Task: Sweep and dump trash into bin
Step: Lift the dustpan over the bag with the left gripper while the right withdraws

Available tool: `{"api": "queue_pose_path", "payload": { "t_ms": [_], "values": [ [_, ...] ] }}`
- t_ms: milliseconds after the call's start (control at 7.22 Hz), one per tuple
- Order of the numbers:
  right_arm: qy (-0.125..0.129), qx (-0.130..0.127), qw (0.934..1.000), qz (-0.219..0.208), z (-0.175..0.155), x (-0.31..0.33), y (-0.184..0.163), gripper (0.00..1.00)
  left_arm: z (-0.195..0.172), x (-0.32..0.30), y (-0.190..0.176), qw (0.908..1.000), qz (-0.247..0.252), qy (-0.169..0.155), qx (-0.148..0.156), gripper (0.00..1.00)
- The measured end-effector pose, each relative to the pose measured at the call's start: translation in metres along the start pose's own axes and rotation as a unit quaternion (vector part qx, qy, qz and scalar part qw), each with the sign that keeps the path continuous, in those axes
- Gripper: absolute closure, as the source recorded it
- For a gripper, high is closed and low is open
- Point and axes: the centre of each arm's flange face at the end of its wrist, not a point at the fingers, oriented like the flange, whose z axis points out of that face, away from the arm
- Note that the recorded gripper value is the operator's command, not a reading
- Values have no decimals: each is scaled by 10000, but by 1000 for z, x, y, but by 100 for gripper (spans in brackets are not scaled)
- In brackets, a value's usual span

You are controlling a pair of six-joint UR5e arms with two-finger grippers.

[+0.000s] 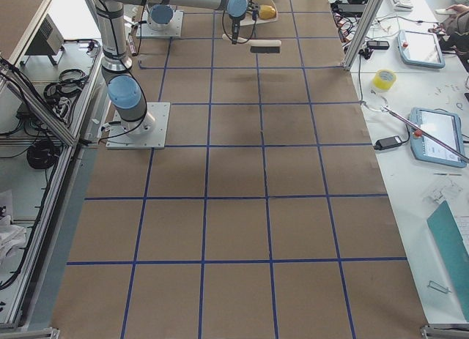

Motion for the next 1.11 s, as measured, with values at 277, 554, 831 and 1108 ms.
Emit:
{"api": "queue_pose_path", "payload": {
  "t_ms": [277,554,831,1108],
  "values": [
    [139,-12,9999,7,0,87,-32,99,-10,8,108,9983,-572,65,58,100],
    [84,-131,9998,126,15,181,-52,99,-10,14,196,9976,-630,-82,-268,100],
    [-120,-121,9994,293,55,242,-50,99,-10,7,257,9895,-418,-307,-1346,100],
    [-264,-142,9995,72,83,263,-43,98,-19,2,285,9685,214,-358,-2453,100]
  ]
}}
